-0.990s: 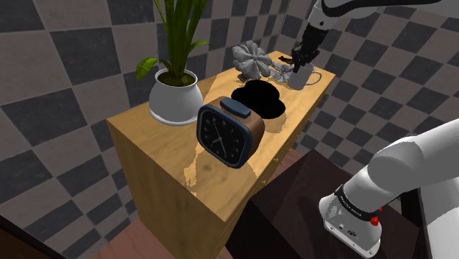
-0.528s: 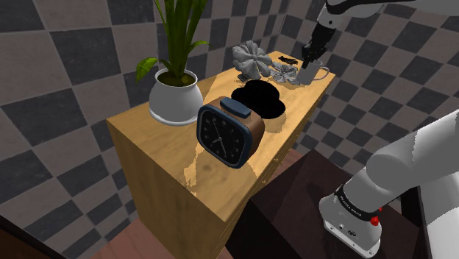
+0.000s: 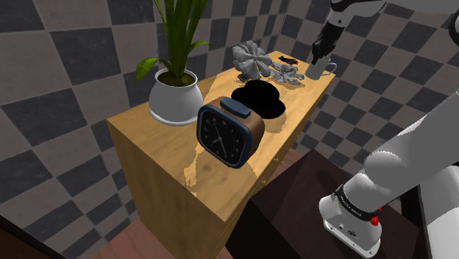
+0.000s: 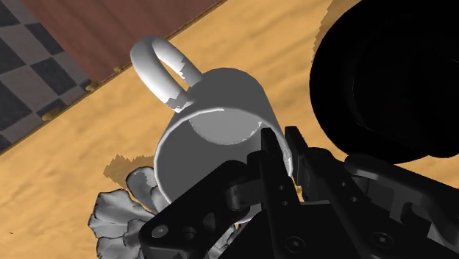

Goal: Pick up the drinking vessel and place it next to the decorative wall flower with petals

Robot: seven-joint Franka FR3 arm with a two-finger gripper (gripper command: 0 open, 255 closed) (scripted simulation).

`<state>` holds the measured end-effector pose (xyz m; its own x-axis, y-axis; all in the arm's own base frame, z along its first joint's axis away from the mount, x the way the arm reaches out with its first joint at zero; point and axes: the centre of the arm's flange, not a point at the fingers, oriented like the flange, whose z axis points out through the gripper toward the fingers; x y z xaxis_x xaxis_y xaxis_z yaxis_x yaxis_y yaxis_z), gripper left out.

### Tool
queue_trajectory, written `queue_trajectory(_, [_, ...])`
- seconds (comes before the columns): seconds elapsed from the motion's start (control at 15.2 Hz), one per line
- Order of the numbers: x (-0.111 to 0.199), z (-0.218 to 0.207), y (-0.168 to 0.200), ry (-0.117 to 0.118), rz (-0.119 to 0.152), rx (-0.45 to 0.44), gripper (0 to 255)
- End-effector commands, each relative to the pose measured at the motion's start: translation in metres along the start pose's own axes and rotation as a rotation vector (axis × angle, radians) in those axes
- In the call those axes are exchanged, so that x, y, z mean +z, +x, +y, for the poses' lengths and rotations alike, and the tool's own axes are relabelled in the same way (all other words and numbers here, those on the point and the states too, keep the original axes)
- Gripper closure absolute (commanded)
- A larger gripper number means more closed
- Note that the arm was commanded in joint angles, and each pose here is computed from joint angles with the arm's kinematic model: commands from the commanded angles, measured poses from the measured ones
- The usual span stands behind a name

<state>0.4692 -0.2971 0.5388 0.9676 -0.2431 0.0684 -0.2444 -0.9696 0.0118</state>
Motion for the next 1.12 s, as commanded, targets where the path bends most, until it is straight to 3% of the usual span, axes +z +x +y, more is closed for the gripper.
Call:
queue_trajectory(0.0, [0.002, 0.024, 0.011, -0.001, 0.000, -0.002, 255])
queue_trajectory(1.06, [0.009, 0.220, 0.088, -0.001, 0.000, -0.002, 255])
